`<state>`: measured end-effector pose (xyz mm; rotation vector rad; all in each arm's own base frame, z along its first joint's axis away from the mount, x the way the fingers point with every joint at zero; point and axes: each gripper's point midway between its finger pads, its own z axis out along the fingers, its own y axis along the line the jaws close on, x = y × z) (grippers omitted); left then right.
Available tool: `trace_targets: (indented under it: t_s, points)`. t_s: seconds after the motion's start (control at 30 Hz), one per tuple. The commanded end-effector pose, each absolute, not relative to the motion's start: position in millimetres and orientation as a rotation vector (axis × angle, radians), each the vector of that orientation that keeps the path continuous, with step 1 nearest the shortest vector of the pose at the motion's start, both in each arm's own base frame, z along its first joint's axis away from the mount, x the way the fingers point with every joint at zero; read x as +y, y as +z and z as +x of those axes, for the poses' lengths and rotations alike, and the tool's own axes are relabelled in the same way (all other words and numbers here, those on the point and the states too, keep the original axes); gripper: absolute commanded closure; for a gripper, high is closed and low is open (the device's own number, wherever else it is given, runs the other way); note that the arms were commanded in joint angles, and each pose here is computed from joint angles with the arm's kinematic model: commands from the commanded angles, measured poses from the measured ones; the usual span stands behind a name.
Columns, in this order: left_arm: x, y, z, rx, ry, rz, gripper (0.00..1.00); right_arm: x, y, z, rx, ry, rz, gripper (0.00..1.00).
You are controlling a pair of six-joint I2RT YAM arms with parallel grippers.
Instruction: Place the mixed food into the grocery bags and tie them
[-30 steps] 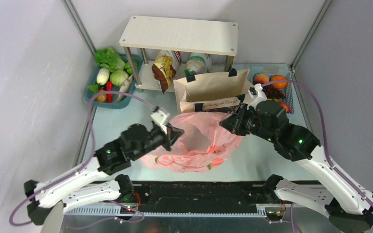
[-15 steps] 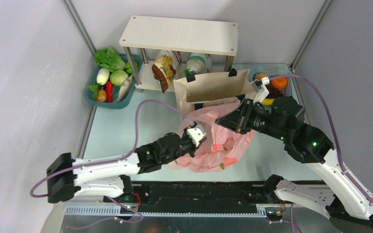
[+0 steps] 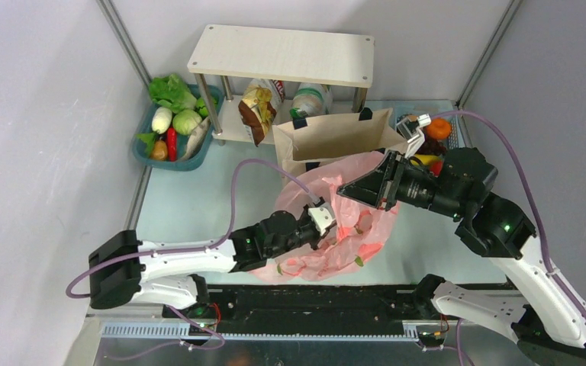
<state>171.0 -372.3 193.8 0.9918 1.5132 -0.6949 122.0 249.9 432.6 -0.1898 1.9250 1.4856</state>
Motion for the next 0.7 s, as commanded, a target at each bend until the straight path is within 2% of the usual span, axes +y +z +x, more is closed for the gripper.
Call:
trace_targets:
  t_s: [0.0, 0.37, 0.67]
  points:
    - [-393.1, 222.0, 164.0, 1.383, -0.683, 1.016, 1.00, 250.0, 471.1, 108.1, 1.812, 1.587, -0.243, 1.00]
    - [-421.8, 225.8, 168.2, 1.458, -0.688, 0.973, 1.00, 265.4, 502.2, 93.3, 1.722, 1.726, -0.293, 1.00]
    - [-439.5, 237.8, 189.8, 1.563, -0.691, 0.841, 1.00, 269.2, 538.7, 80.2, 1.625, 1.804, -0.309, 1.00]
